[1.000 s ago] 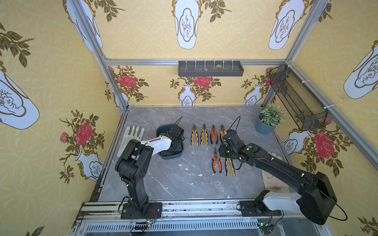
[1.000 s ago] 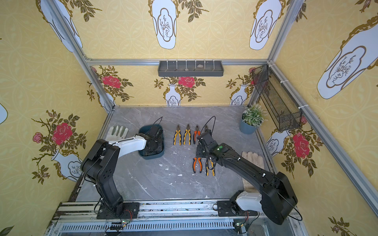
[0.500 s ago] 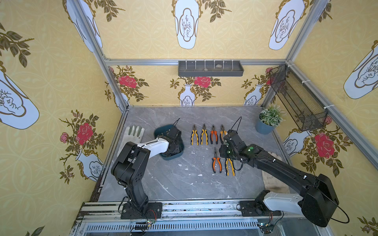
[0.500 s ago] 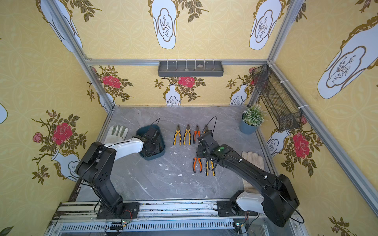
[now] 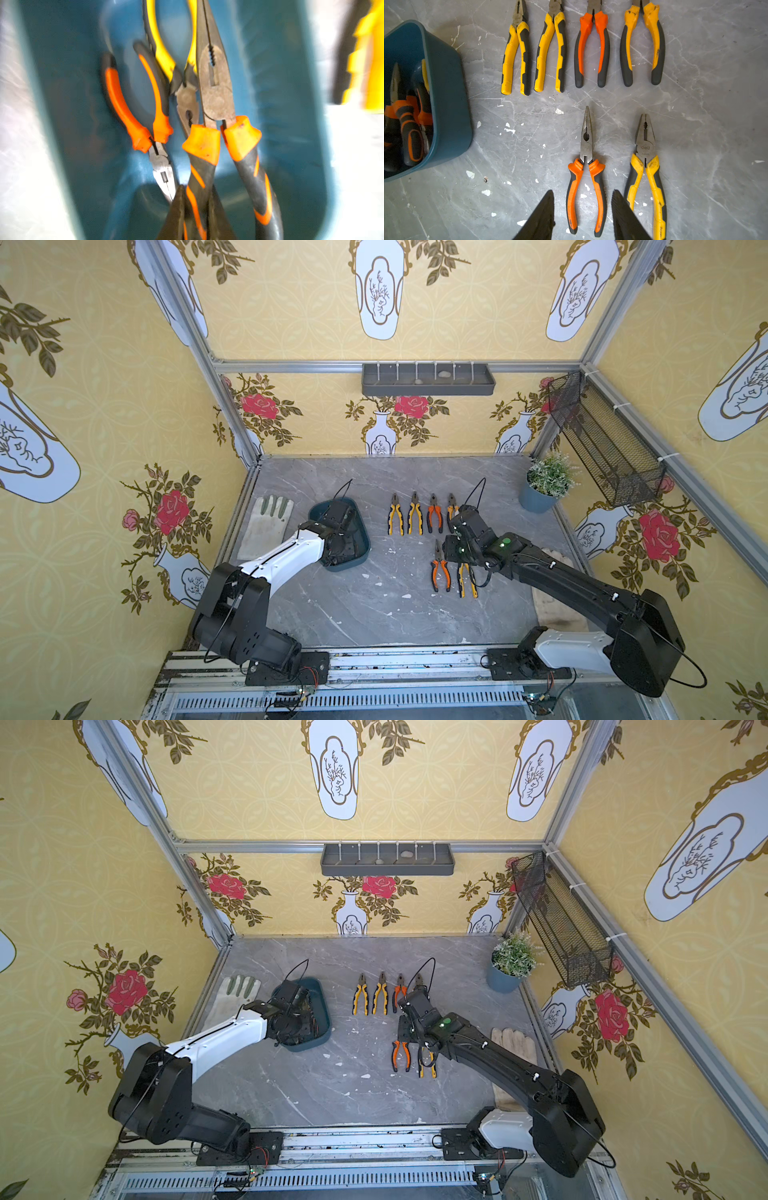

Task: Take the pliers out of the storage box
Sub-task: Pick up the pliers from the storage box.

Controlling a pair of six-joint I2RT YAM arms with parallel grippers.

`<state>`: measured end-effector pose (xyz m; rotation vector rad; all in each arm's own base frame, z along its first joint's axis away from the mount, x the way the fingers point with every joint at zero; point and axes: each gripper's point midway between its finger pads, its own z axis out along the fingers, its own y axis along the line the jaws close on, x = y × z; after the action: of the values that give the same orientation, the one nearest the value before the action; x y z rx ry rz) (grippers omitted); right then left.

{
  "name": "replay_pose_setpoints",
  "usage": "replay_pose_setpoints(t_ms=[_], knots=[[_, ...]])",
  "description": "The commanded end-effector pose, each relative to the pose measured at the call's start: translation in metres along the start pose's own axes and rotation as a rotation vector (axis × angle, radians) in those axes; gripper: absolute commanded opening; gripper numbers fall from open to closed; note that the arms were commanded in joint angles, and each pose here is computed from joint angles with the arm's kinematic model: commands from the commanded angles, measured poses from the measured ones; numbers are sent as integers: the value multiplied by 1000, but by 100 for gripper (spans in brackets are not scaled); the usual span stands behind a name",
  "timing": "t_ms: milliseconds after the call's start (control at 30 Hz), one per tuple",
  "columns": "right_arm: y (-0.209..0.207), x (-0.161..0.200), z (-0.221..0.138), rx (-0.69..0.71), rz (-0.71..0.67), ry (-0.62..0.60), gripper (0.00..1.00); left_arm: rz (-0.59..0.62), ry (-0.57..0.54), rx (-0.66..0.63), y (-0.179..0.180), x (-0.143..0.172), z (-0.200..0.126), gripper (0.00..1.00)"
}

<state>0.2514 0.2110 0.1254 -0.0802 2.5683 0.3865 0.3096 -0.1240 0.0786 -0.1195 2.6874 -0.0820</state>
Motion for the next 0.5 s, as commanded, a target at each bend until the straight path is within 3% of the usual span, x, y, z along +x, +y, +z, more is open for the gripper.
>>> replay_pose_setpoints(t_ms=[0, 267, 467], knots=[[6, -8, -2, -11, 6, -34, 46, 21, -19, -18, 4, -5, -12, 0], [14, -10, -6, -23, -4, -36, 46, 48, -154, -28, 11, -14, -31, 0], [35, -23, -9, -55, -15, -9, 46, 179, -503, -18, -12, -28, -76, 0]])
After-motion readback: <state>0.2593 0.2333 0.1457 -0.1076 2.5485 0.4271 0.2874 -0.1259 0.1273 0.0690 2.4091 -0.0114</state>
